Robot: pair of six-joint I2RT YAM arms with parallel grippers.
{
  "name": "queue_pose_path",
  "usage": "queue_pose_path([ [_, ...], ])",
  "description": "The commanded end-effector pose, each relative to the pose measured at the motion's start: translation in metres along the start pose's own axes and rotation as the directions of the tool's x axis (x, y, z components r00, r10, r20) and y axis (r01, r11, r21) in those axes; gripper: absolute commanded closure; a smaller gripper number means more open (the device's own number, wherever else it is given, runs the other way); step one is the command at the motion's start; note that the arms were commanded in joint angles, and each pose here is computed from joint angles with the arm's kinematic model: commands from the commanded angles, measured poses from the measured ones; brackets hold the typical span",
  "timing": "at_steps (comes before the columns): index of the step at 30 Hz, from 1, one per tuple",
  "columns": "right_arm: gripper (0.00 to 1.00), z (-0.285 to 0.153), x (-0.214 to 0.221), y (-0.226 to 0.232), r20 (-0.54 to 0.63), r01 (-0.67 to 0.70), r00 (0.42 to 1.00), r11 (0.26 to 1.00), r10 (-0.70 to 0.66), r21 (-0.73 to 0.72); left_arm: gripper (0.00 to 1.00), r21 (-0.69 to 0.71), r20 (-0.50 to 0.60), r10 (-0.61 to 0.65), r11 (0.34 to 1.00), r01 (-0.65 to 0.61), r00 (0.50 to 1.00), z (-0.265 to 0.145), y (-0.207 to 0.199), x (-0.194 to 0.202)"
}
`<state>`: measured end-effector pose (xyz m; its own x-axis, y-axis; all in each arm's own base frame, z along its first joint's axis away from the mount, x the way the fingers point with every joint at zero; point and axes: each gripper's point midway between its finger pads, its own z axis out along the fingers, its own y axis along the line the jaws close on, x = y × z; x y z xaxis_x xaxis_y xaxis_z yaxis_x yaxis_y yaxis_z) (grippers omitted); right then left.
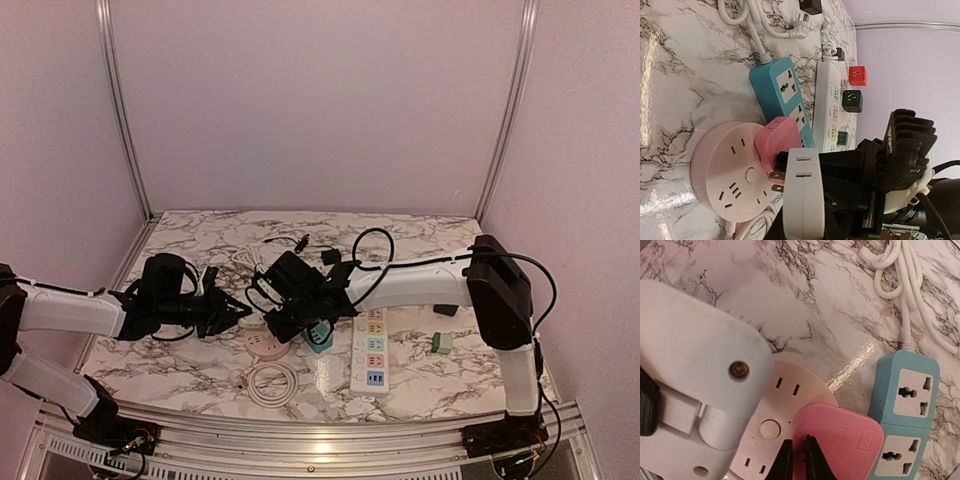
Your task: Pull the plug off the socket
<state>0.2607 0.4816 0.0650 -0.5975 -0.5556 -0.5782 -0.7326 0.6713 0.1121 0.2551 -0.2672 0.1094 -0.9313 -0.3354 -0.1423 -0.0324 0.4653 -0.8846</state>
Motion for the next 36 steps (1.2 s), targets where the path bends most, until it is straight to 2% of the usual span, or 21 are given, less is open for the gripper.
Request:
queue_pose_path([
  [1,0.89,-0.002,0.017,0.005,-0.074,-0.018,0.997,1.000,0.018,-0.004,1.00,-0.171,0.047,0.103,0.981,-0.093,0.994,-0.015,0.014,-0.014],
  [5,0.88,-0.027,-0.016,0.003,0.022,-0.048,0.999,0.999,0.049,-0.019,1.00,-0.351,0.081,0.195,0.923,-0.155,0.977,-0.030,0.020,-0.035],
  [7,0.87,-0.041,-0.030,0.000,0.071,-0.061,0.996,0.998,0.063,-0.026,1.00,-0.467,0.087,0.250,0.865,-0.182,0.964,-0.040,0.027,-0.047],
  [11,0.84,-0.069,-0.052,-0.010,0.151,-0.087,0.984,0.996,0.091,-0.036,1.00,-0.715,0.072,0.365,0.668,-0.208,0.928,-0.071,0.046,-0.077],
  [15,0.80,-0.091,-0.062,-0.027,0.217,-0.124,0.968,0.992,0.129,-0.037,1.00,-0.861,0.039,0.463,0.465,-0.205,0.886,-0.096,0.048,-0.108],
  [22,0.72,-0.117,-0.058,-0.056,0.269,-0.176,0.947,0.984,0.176,-0.023,1.00,-0.959,-0.058,0.531,0.204,-0.194,0.846,-0.111,0.048,-0.151],
  [28,0.57,-0.133,-0.053,-0.069,0.302,-0.198,0.935,0.980,0.188,0.004,1.00,-0.978,-0.179,0.511,0.002,-0.210,0.841,-0.115,0.061,-0.177],
  [32,0.49,-0.137,-0.049,-0.073,0.313,-0.211,0.929,0.977,0.196,0.013,1.00,-0.969,-0.246,0.469,-0.097,-0.228,0.848,-0.113,0.077,-0.190],
  [36,0.45,-0.141,-0.047,-0.073,0.316,-0.212,0.928,0.977,0.199,0.007,1.00,-0.956,-0.294,0.423,-0.143,-0.258,0.857,-0.106,0.095,-0.198],
])
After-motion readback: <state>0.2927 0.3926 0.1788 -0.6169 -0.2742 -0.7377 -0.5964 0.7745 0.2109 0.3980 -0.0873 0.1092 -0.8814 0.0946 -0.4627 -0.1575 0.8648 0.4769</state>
